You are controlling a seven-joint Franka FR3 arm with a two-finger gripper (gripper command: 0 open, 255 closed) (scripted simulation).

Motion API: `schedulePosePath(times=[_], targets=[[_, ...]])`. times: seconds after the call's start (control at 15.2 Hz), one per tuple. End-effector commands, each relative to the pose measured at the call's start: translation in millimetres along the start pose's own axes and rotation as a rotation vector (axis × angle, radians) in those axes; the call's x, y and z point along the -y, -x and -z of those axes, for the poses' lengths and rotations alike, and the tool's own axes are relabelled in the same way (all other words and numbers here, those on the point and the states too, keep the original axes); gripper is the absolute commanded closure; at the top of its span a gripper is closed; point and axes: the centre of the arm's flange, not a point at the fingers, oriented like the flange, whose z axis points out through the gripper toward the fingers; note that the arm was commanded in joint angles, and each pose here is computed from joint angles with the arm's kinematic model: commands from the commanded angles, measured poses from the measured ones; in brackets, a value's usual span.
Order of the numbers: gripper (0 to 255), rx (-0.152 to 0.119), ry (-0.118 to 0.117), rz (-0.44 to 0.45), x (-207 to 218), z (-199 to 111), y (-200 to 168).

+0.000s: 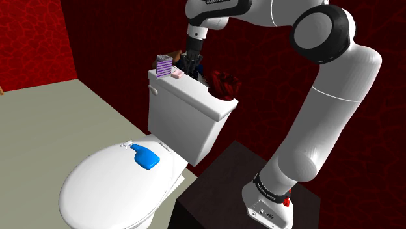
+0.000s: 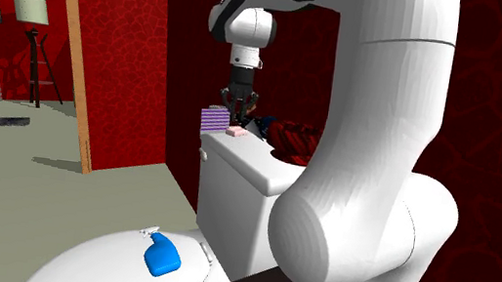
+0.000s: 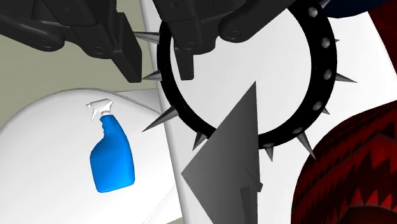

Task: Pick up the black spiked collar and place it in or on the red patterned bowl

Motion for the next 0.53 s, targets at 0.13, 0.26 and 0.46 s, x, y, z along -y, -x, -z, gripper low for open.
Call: schedulePosePath(times=[0.13,0.26,0.46], targets=[[255,0.0,0.001,-0.001,1.0,22.9,0.6],[255,0.0,0.001,-0.001,1.4,33.4,1.0],[255,0.0,0.001,-0.001,2.1,49.2,1.5]])
